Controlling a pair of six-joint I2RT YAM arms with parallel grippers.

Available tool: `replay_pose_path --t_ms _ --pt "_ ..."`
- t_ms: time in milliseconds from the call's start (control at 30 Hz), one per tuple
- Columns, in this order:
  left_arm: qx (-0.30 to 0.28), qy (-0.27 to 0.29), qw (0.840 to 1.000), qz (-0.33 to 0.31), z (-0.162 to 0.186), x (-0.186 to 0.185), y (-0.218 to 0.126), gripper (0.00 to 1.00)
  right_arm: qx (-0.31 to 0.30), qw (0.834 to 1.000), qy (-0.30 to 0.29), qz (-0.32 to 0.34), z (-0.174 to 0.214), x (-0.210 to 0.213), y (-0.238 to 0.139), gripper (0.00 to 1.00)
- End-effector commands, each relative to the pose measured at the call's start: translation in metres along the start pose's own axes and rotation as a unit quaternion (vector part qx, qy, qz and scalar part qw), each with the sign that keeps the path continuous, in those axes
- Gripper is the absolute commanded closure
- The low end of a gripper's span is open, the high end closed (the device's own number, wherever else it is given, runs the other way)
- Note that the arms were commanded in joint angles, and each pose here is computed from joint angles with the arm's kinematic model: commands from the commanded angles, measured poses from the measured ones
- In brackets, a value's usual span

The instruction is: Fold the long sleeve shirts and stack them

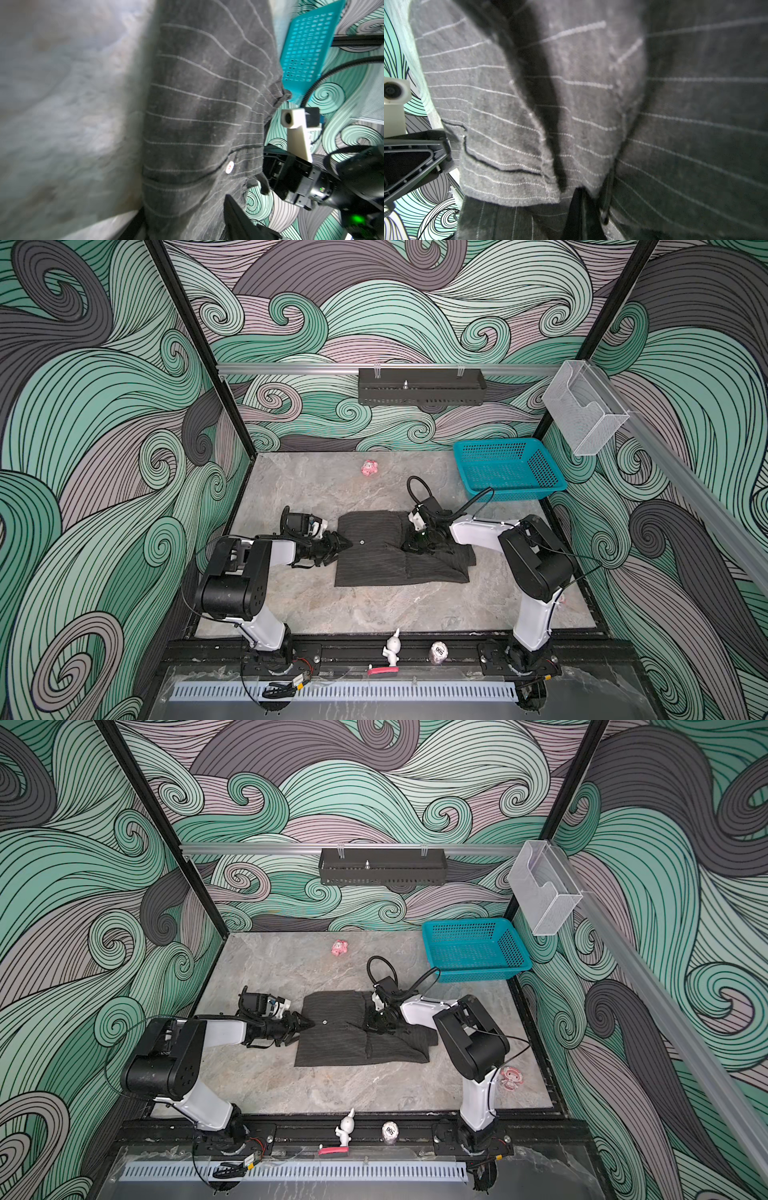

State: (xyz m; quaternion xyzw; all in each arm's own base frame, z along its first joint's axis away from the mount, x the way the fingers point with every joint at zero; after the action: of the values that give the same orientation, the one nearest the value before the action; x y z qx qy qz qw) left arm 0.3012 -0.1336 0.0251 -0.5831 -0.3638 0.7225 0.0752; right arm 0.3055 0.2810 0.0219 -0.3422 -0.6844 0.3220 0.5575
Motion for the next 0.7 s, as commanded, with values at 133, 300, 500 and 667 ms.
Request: replay_pose_path --t_ms 133,300,500,667 --pt "-0.002 -0.069 0.992 -0.107 0.017 0.068 0.010 0.60 0.074 0.994 0.035 0.075 0.045 -0.049 0.024 0.97" --pt "-0.015 -0.043 0.995 -0.091 0.012 0.046 0.000 0.89 0.071 0.995 0.038 0.065 0.043 -0.043 0.023 0.98" --pt "-0.023 0.055 0.992 -0.107 0.018 -0.012 -0.026 1.00 0.059 0.996 0.044 0.040 0.034 -0.028 0.017 0.98" --pt "0.001 0.128 0.984 -0.123 0.039 -0.054 -0.042 1.00 0.051 0.997 0.057 0.016 0.027 -0.011 0.018 0.98"
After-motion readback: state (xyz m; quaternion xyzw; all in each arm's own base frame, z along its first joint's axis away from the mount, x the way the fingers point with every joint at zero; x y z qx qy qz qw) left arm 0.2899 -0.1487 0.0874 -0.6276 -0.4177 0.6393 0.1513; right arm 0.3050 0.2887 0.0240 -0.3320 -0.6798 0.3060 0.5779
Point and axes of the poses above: each gripper's point midway between its finger pads, its own y axis out along the fingers, its own x axis along the line the jaws close on, z = x × y, the point moved 1 cm from there along -y, back along the fingers, and after that the axes turned 5 degrees about -y, right-handed, at the moved point
